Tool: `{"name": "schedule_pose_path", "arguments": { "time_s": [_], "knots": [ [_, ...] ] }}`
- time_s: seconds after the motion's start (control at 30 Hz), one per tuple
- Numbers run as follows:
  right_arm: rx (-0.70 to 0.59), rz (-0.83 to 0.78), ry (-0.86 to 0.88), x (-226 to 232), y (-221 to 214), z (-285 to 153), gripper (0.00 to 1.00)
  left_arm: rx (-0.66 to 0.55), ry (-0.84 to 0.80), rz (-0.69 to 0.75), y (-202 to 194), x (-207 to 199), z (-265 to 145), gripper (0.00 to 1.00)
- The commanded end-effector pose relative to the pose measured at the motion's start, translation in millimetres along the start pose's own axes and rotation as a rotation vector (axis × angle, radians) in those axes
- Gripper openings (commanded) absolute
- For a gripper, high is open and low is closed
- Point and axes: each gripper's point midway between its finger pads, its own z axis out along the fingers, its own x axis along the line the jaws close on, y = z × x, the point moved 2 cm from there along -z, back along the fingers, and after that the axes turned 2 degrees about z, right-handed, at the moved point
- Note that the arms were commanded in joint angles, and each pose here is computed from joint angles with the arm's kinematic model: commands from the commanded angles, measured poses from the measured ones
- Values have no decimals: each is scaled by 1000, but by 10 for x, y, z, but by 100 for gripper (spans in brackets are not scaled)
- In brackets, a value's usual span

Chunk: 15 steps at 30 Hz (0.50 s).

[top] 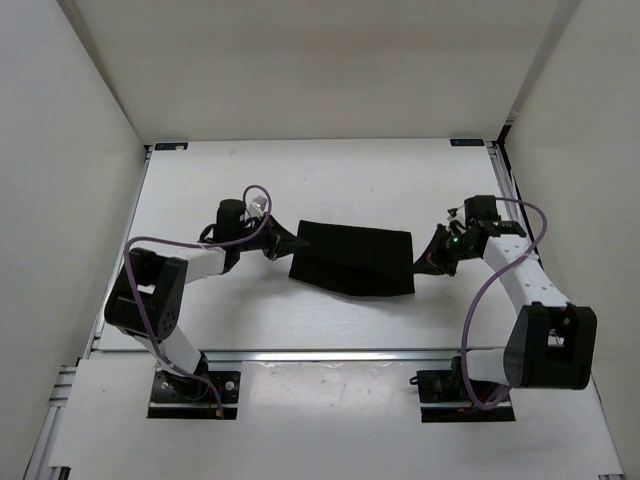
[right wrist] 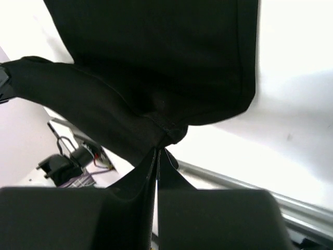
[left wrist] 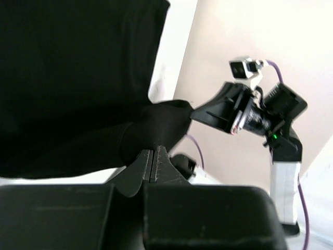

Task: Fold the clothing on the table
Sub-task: Fold the skirt

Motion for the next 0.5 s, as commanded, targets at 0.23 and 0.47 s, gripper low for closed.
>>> {"name": "schedule_pose_path", "arguments": {
  "time_s": [0.23, 0.47],
  "knots": [
    [-81, -83, 33, 191, 838, 178, 0, -107, 109, -10, 530, 167, 352, 0],
    [-175, -60, 15, 73, 1366, 342, 22, -198, 153, -57, 851, 359, 485, 12]
  ]
}}
